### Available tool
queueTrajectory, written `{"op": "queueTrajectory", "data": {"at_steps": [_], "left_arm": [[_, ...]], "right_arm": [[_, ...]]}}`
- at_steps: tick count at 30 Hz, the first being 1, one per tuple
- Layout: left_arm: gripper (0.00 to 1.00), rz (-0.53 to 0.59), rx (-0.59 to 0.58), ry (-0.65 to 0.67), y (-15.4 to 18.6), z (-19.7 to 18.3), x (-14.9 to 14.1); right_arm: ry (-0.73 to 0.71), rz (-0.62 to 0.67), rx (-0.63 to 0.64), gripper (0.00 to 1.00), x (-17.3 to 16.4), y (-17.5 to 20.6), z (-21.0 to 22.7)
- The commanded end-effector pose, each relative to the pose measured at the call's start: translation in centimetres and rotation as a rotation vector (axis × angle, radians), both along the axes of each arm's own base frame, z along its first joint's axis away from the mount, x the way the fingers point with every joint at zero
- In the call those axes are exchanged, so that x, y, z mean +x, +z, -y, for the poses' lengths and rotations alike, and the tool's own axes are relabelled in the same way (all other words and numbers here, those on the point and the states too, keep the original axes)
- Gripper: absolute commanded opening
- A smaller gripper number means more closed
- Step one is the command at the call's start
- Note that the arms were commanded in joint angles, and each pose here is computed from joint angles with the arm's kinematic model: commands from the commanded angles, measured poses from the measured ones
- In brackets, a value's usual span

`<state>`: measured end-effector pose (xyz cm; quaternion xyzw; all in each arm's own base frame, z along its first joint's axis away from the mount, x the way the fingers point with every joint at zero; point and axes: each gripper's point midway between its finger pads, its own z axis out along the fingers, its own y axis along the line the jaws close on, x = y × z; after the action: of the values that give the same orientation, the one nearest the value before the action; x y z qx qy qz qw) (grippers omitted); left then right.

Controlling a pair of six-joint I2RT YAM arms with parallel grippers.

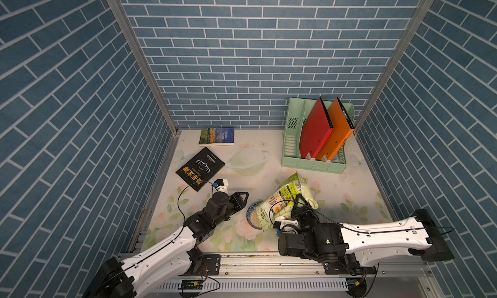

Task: Pour the oats into the breakfast bowl
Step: Pour the oats into the bowl.

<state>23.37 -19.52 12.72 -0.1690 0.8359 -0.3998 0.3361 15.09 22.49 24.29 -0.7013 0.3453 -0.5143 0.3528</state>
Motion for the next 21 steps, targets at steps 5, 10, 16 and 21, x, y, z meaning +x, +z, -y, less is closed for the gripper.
{"op": "queueTrajectory", "data": {"at_steps": [5,10,16,21], "left_arm": [[0.51,0.001,0.000,0.008,-0.3,-0.1,0.0],[0.51,0.000,0.000,0.012,-0.4,-0.2,0.0],[0.51,-0.003,-0.004,0.009,-0.4,-0.1,-0.1],[0.51,-0.005,0.000,0.013,-0.5,-0.2,-0.1]], "right_arm": [[-0.021,0.145,0.067,0.00,-0.2,3.1,-0.3],[-0.017,0.142,0.073,0.00,-0.2,2.6,0.1],[-0.018,0.146,0.068,0.00,-0.2,2.2,0.4],[-0.032,0.160,0.115,0.00,-0.1,3.4,0.6]]}}
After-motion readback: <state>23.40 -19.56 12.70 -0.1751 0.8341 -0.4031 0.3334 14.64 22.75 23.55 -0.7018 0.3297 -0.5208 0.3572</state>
